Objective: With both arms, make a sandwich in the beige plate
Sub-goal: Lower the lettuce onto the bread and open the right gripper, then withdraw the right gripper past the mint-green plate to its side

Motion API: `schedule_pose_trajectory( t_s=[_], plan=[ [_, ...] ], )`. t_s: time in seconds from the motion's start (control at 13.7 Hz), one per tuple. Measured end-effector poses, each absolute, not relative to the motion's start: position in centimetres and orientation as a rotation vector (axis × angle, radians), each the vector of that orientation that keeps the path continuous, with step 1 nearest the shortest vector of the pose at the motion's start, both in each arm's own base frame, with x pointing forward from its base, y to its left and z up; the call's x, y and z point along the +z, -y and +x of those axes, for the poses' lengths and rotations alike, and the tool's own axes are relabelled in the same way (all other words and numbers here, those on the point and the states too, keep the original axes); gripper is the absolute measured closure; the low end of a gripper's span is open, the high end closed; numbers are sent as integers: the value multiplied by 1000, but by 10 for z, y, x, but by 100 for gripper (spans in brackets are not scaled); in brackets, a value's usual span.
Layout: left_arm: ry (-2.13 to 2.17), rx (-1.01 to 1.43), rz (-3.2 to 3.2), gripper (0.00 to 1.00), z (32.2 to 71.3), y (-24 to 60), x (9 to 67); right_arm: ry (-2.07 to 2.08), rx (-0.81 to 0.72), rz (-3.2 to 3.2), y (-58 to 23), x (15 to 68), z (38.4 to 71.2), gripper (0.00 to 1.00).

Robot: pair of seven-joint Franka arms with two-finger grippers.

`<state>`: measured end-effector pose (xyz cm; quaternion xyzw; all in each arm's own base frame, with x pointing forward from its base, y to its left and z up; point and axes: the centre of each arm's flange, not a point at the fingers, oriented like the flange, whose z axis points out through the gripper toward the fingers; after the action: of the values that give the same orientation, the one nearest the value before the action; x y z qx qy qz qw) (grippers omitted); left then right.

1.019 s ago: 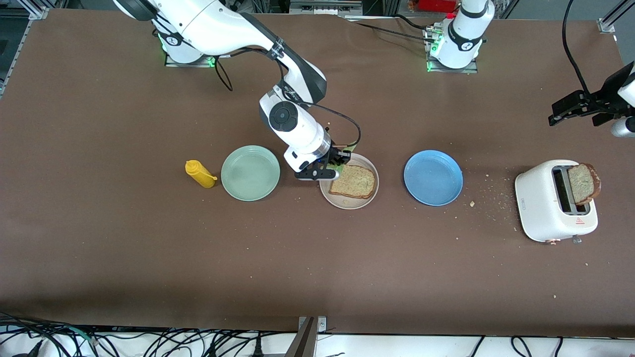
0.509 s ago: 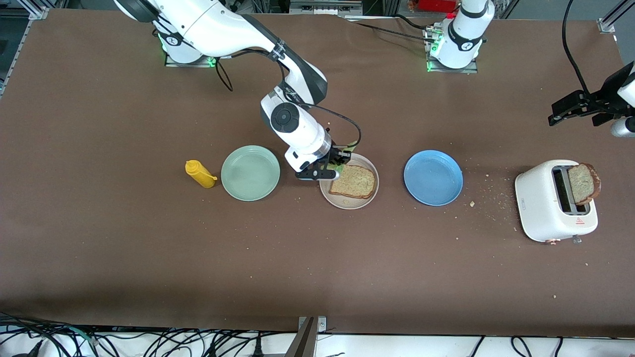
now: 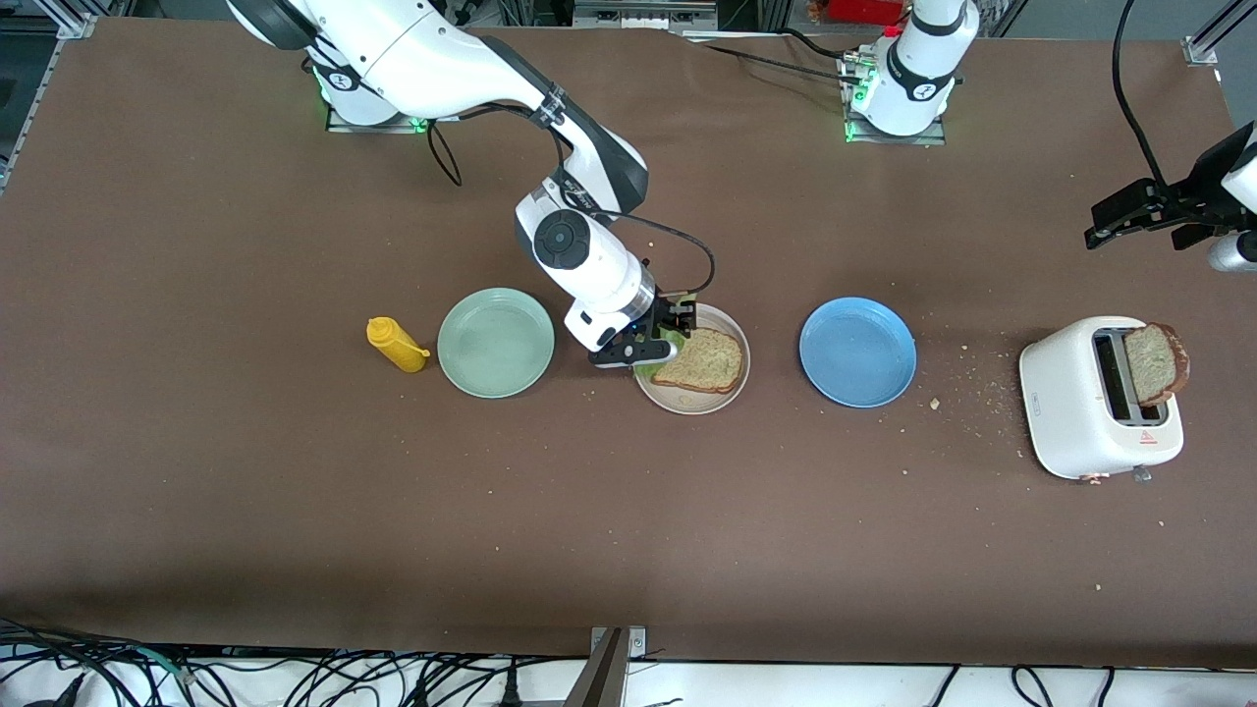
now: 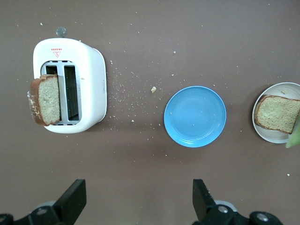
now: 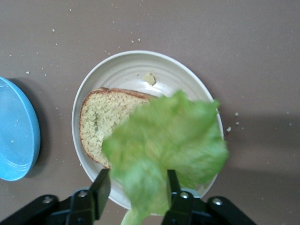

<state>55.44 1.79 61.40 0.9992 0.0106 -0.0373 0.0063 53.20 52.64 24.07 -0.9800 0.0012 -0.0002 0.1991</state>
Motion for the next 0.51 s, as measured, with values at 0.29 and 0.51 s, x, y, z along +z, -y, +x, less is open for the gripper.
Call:
schedule_pose_trajectory(
  t_s=[0.29,0.51],
  plan=[
    [-33,-117,3127,0,554,-18,614,15,-39,-2725,-528,227,534,1],
    [-33,-117,3127,0,554,-18,614,21,-57,-2714,-530,229,535,1]
  ],
)
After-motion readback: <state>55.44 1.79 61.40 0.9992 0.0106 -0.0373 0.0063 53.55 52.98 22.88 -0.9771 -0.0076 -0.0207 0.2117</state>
